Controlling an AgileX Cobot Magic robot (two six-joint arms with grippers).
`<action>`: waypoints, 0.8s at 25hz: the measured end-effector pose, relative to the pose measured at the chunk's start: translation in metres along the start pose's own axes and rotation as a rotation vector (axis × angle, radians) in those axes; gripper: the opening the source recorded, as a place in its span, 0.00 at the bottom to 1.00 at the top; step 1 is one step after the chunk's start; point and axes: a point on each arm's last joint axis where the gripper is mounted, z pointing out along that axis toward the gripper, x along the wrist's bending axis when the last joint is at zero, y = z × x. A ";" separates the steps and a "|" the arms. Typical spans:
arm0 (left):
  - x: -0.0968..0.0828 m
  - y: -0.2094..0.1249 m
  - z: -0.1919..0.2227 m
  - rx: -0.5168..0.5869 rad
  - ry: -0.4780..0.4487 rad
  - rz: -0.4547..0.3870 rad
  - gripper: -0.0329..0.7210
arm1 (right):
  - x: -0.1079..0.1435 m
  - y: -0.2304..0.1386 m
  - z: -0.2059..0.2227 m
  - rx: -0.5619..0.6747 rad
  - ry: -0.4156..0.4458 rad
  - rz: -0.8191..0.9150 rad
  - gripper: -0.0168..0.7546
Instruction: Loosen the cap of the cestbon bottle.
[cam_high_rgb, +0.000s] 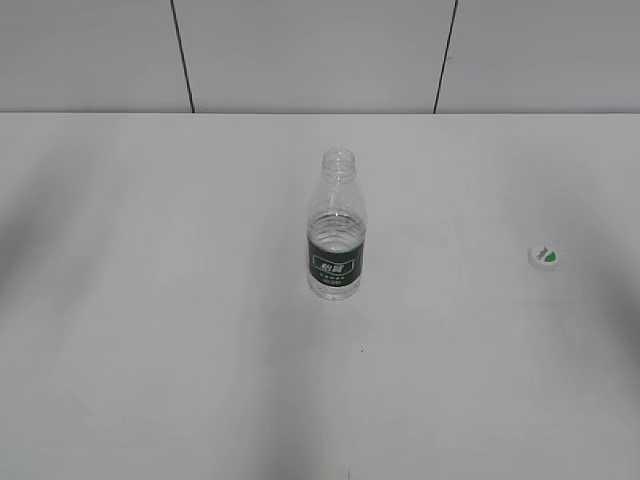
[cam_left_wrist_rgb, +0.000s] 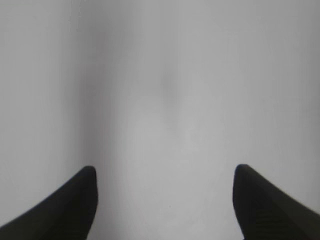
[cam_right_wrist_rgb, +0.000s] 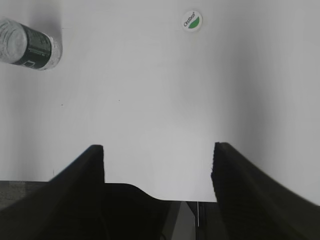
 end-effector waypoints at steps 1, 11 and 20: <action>0.001 -0.006 -0.006 -0.015 -0.005 0.000 0.70 | 0.002 -0.009 -0.006 -0.021 0.000 -0.004 0.69; 0.014 -0.124 -0.045 -0.135 -0.032 0.028 0.70 | 0.016 -0.123 -0.069 -0.348 -0.011 -0.076 0.69; 0.023 -0.233 -0.054 -0.412 -0.065 0.089 0.70 | 0.005 -0.197 -0.055 -0.480 -0.127 -0.119 0.69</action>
